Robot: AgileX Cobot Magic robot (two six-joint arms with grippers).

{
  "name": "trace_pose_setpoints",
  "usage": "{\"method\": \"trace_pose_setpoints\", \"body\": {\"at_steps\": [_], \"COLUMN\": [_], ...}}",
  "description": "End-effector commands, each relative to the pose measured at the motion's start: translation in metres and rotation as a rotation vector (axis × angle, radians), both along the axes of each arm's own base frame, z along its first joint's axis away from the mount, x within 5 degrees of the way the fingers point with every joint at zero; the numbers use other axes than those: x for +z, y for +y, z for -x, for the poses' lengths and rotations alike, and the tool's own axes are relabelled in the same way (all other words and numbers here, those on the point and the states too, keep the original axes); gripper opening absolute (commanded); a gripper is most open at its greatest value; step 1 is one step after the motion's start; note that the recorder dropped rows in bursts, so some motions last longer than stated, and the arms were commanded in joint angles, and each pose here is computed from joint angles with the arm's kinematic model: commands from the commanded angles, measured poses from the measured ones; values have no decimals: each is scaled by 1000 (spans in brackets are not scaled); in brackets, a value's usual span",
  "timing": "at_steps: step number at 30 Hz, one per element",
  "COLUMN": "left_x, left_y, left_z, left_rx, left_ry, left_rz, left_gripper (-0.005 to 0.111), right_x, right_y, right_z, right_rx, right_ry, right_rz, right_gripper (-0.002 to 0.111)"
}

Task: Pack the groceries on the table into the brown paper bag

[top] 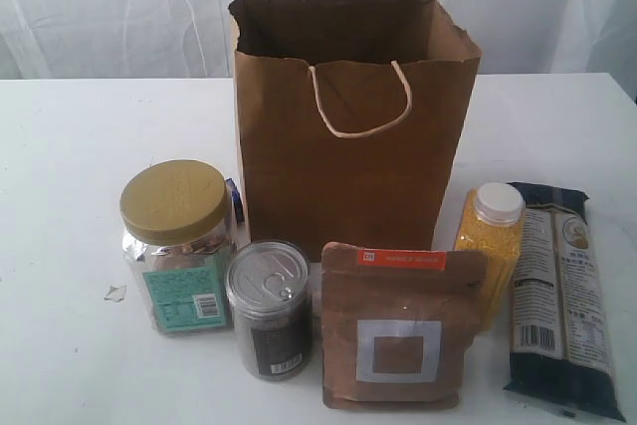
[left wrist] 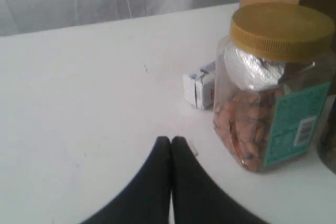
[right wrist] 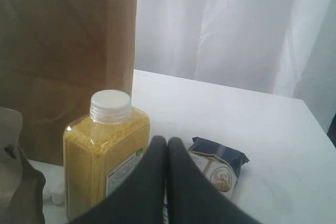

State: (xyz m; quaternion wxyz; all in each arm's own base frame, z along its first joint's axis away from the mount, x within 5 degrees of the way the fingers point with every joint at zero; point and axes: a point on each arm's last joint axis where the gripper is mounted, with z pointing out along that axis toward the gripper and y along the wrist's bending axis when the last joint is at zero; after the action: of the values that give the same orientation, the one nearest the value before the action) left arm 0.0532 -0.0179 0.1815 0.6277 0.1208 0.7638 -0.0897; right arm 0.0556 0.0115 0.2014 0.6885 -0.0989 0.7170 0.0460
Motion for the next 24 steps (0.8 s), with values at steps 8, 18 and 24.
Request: {"method": "trace_pose_setpoints", "body": {"at_steps": [8, 18, 24], "left_x": [26, 77, 129], "left_y": [4, 5, 1], "left_z": [-2, 9, 28], "left_rx": [75, -10, -141], "left_ry": [-156, -228, -461], "left_rz": [534, 836, 637], "left_gripper": [0, 0, 0], "right_x": [1, 1, 1], "right_y": [0, 0, 0], "right_z": [0, 0, 0], "right_rx": [-6, -6, -6], "right_ry": [-17, -17, -17], "right_rz": [2, 2, 2], "right_gripper": [0, 0, 0]}}
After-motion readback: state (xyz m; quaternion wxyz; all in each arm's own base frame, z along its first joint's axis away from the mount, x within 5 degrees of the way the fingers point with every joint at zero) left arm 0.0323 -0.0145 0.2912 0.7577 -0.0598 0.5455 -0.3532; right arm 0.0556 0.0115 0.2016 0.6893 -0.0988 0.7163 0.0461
